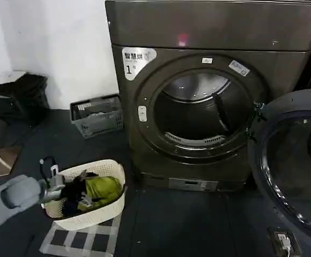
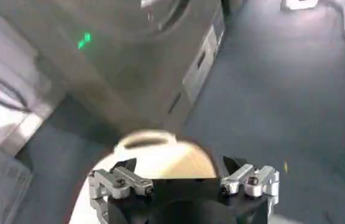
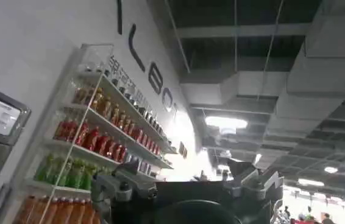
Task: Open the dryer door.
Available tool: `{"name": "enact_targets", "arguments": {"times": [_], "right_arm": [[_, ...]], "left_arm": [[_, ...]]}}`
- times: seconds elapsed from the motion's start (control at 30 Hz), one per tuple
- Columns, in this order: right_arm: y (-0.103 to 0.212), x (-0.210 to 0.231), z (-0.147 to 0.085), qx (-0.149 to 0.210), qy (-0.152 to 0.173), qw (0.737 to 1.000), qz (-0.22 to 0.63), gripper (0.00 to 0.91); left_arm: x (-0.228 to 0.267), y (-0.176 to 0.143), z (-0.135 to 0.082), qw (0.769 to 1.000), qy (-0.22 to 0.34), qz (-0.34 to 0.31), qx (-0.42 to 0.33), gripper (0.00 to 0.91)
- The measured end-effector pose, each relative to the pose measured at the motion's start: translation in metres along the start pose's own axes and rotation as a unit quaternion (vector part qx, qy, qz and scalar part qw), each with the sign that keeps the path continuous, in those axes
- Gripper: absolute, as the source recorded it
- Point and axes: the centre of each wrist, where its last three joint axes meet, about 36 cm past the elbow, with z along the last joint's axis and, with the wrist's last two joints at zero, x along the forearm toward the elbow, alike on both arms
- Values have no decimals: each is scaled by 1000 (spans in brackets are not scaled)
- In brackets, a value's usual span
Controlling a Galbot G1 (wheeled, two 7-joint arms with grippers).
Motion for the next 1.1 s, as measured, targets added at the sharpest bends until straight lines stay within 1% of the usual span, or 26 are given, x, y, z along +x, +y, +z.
{"name": "enact_targets", "arguments": {"times": [0.13,0.3,0.47,0.83,1.1], "right_arm": [[3,-1,2,-1,1,1000,-3,907],[5,-1,2,-2,1,1000,-6,907],[5,-1,3,-2,1,1000,-8,907],[3,-2,2,-2,0,1000,-7,907],[2,-2,2,-2,-2,1000,-8,907]], "left_arm": [[7,5,13,999,47,-5,-12,907],[14,13,26,996,82,-2,-26,907],[20,22,39,994,109,-13,-21,907],[32,29,52,988,152,-28,-18,907],[34,27,53,987,158,-34,-19,907]]}}
